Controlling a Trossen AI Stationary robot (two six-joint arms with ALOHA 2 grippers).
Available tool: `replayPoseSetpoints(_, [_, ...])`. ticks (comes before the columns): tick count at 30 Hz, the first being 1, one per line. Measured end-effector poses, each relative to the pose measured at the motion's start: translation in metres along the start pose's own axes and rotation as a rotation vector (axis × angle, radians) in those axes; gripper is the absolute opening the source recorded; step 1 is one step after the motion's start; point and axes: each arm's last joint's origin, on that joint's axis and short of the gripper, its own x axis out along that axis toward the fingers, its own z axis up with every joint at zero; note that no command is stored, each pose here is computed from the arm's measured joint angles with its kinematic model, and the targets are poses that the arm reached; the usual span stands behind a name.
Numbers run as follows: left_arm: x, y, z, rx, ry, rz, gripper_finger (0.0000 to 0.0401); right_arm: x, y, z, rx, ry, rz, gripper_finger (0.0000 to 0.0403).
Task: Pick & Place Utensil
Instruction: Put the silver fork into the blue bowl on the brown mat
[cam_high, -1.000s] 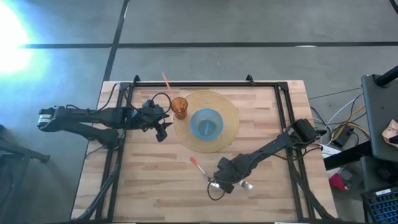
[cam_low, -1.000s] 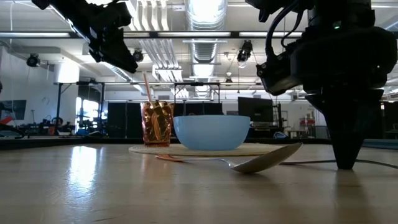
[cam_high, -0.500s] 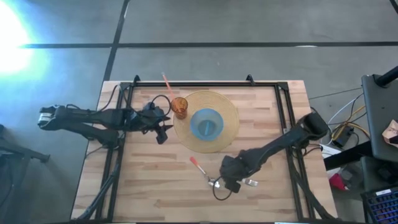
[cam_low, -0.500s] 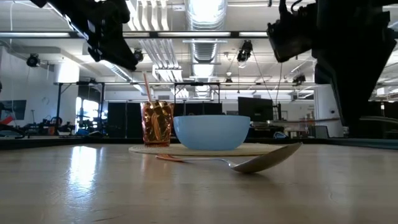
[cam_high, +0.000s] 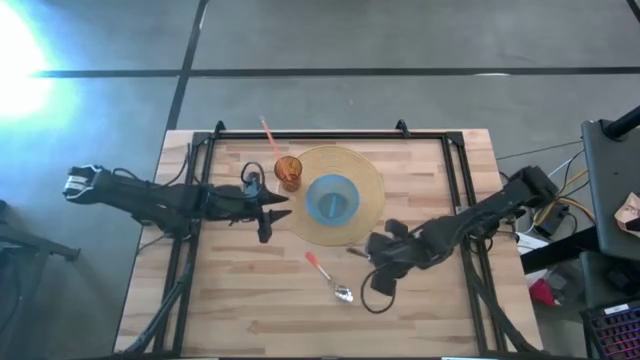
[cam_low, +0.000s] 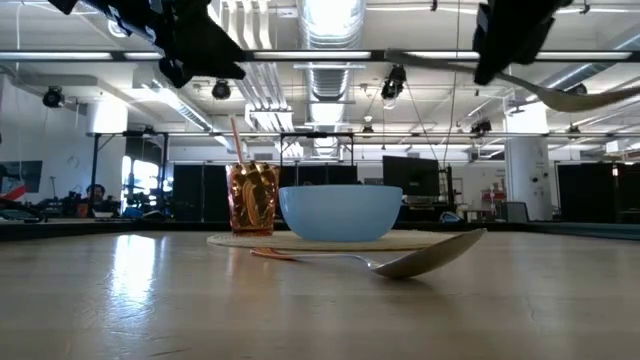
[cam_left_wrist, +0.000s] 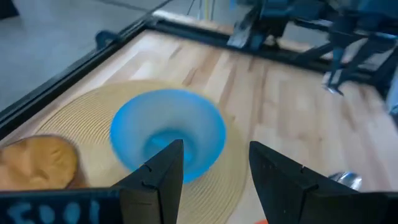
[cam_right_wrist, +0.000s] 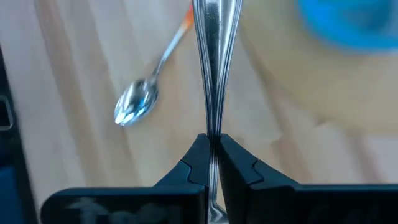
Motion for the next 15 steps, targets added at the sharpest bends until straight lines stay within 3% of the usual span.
replayPoseSetpoints(9, [0.003,-0.007,-0.008,-0.034,-0.272,-0.108,0.0175,-0.048,-0.022,0.014,-0.010,-0.370,-0.163,0.0013])
replayPoseSetpoints(15, [0.001,-0.008,-0.011,-0.046,-0.392,-0.147,0.0174,-0.058,-0.031,0.029,-0.017,-0.557,-0.272,0.0013])
